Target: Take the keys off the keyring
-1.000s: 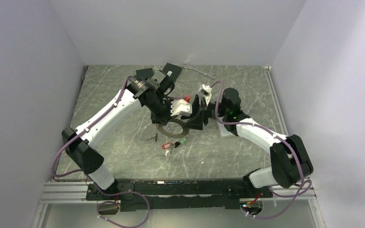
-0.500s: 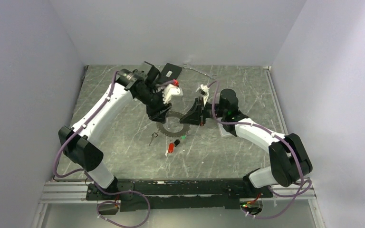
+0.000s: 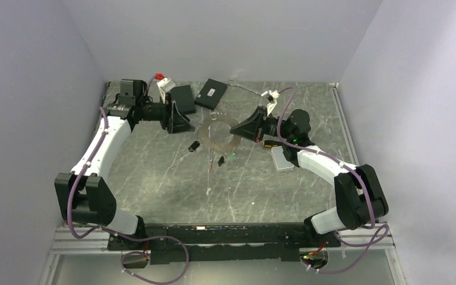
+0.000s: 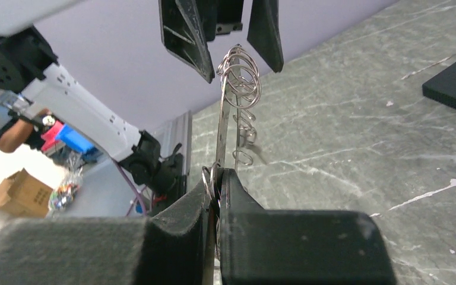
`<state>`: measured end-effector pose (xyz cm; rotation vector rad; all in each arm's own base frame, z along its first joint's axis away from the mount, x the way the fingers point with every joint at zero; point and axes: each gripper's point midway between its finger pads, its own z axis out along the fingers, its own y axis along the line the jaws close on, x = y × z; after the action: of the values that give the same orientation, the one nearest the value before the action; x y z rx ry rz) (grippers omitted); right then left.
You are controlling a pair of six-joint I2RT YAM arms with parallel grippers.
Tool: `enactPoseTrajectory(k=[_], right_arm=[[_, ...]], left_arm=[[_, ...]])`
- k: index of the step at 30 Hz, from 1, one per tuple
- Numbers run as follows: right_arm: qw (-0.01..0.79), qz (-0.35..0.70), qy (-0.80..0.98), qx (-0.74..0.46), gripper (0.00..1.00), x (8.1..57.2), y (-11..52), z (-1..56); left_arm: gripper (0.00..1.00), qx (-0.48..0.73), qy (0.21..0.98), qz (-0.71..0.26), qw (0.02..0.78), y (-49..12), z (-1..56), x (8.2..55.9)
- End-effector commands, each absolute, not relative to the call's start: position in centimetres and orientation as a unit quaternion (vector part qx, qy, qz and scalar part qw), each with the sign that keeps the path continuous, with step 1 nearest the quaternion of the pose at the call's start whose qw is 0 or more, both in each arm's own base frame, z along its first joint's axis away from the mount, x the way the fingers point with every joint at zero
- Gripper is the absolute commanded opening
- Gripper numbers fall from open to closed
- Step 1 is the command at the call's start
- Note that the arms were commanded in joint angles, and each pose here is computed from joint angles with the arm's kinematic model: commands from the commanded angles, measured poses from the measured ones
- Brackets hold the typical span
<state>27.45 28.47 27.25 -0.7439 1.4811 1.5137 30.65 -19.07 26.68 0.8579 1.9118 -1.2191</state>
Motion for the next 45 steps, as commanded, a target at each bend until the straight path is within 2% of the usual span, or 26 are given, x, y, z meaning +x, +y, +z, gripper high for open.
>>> enactPoseTrajectory(k=[1, 12, 17, 20, 26, 27, 28, 29, 31, 32, 35, 37, 40, 45], right_arm=[[0.478, 0.623, 0.559, -0.265, 0.0, 28.5, 27.9, 30.9], [0.466, 0.645, 0.553, -0.247, 0.0, 28.4, 28.0, 31.3], [0.455, 0.654, 0.548, -0.254, 0.0, 27.9, 28.2, 31.2], [0.447, 0.66, 0.544, -0.263, 0.0, 27.4, 28.4, 31.2], [0.434, 0.661, 0.548, -0.272, 0.0, 27.2, 28.6, 30.5], [0.43, 0.658, 0.553, -0.277, 0.0, 27.2, 28.6, 30.2], [0.427, 0.656, 0.556, -0.28, 0.01, 27.2, 28.7, 30.1], [0.426, 0.653, 0.558, -0.286, 0.1, 27.1, 28.7, 29.8], [0.421, 0.648, 0.564, -0.292, 0.38, 27.0, 28.7, 29.3], [0.418, 0.645, 0.567, -0.297, 0.46, 26.9, 28.7, 29.1], [0.407, 0.633, 0.581, -0.31, 0.57, 26.9, 28.7, 28.1], [0.407, 0.619, 0.591, -0.319, 0.61, 27.1, 28.7, 27.5], [0.408, 0.604, 0.594, -0.34, 0.61, 26.9, 28.7, 27.4], [0.39, 0.607, 0.594, -0.356, 0.56, 26.2, 28.7, 27.5]], left_arm=[[0.78, 0.32, 0.679, -0.536, 0.386, -20.1, 30.8, 31.2], [0.79, 0.31, 0.64, -0.61, 0.351, -22.2, 29.9, 30.3], [0.73, 0.327, 0.633, -0.617, 0.334, -23.6, 29.7, 29.5], [0.57, 0.34, 0.626, -0.624, 0.321, -24.4, 29.7, 28.8], [0.11, 0.353, 0.622, -0.626, 0.312, -24.5, 29.8, 28.1], [0.0, 0.359, 0.619, -0.626, 0.309, -24.5, 30.0, 27.9], [0.0, 0.362, 0.618, -0.626, 0.308, -24.4, 30.1, 27.7], [0.0, 0.365, 0.617, -0.626, 0.306, -24.4, 30.3, 27.6], [0.0, 0.377, 0.613, -0.622, 0.308, -24.4, 30.5, 27.5], [0.0, 0.372, 0.621, -0.622, 0.298, -24.3, 30.3, 27.4], [0.0, 0.383, 0.629, -0.603, 0.307, -24.2, 30.3, 27.5], [0.0, 0.387, 0.633, -0.598, 0.303, -24.3, 30.2, 27.5], [0.0, 0.398, 0.631, -0.594, 0.3, -24.7, 29.8, 27.3], [0.0, 0.42, 0.641, -0.579, 0.279, -25.0, 29.1, 27.0]])
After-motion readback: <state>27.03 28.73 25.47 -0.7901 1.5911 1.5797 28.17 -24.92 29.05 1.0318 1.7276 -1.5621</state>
